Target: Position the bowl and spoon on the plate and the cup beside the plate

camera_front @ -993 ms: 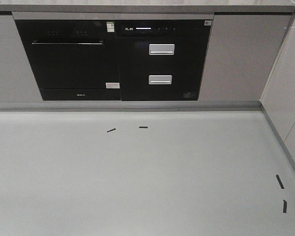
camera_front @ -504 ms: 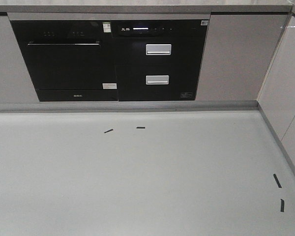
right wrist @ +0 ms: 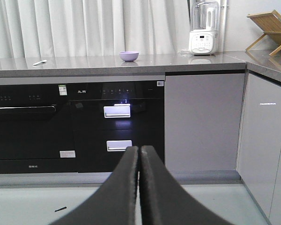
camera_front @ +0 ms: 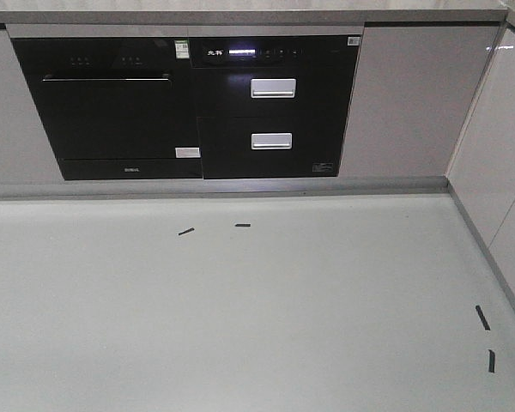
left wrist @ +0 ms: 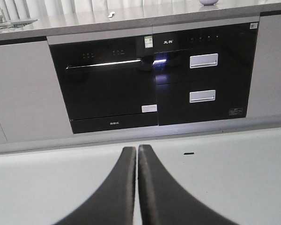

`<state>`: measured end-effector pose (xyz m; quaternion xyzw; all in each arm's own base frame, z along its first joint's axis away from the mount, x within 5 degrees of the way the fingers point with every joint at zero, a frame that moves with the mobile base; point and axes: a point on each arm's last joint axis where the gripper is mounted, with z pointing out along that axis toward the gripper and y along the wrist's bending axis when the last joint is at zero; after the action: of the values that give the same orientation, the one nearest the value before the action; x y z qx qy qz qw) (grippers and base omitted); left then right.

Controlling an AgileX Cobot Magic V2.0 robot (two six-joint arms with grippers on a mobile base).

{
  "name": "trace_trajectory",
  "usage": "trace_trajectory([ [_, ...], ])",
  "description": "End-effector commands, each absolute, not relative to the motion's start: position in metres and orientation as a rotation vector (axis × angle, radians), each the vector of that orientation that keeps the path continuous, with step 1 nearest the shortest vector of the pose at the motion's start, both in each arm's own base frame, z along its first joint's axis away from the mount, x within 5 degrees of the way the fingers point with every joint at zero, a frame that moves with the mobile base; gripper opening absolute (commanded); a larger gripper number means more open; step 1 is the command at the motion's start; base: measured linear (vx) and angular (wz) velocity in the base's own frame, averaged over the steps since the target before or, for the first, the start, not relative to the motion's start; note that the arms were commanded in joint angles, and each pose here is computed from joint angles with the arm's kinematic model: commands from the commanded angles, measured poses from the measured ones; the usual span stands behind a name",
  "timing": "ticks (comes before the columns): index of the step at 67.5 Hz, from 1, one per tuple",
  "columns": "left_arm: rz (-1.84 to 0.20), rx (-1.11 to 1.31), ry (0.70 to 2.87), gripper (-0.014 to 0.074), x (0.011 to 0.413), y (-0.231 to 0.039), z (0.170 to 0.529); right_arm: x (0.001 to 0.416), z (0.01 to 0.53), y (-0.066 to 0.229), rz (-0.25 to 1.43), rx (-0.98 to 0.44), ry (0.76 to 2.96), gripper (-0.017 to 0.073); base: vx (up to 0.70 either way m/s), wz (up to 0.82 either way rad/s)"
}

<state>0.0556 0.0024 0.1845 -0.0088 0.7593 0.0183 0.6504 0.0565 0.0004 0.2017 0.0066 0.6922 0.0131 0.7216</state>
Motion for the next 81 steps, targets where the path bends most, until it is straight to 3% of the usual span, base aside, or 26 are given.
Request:
trace_trajectory([
  [1, 0.028, -0.032, 1.630, -0.0006, 0.0551, 0.0022, 0.1946, 0.0556, 0.2075, 0.0012, 0.030, -0.001, 1.450, -0.0003, 0.03, -0.03],
  [81, 0.028, -0.032, 1.630, -0.0006, 0.0551, 0.0022, 0.1946, 0.0556, 0.2075, 0.0012, 0.030, -0.001, 1.450, -0.0003, 0.11, 0.00],
])
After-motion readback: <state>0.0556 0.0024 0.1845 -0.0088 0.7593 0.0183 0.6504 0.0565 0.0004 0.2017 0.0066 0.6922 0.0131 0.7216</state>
